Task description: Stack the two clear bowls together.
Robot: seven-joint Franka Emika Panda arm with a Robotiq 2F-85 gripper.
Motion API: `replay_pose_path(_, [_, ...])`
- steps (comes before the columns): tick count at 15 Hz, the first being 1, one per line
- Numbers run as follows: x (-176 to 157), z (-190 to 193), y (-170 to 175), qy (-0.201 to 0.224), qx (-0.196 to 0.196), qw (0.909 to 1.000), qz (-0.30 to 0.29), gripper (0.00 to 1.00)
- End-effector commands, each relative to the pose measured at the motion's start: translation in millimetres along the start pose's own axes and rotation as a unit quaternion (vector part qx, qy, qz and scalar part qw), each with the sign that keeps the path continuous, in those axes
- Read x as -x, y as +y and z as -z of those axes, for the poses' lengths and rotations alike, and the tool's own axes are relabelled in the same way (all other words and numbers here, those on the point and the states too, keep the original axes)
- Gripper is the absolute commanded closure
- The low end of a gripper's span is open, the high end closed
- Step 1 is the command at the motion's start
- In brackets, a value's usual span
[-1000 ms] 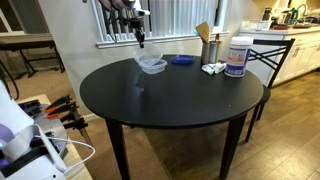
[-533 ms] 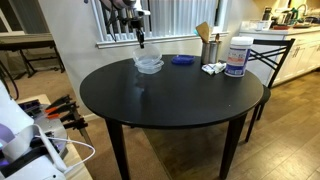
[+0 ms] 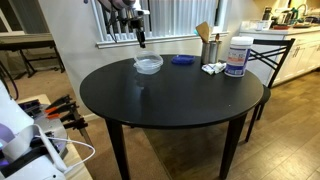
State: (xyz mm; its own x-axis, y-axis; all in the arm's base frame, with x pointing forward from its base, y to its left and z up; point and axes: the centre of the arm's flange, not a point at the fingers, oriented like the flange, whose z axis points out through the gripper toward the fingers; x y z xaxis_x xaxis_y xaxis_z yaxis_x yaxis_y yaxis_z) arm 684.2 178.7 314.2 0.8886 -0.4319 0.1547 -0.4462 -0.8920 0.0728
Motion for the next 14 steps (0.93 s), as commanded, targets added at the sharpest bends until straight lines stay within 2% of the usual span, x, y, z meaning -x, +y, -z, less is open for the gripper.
replay_pose_path(1, [27, 14, 12, 0.018, 0.034, 0.999, 0.023, 0.06])
replay_pose_path(3, [46, 22, 18, 0.028, 0.051, 0.9974, 0.043, 0.0])
replay_pose_path(9, [109, 62, 57, 0.041, 0.05, 0.9935, 0.093, 0.0])
replay_pose_path(14, [124, 95, 111, 0.068, 0.042, 0.9912, 0.106, 0.0])
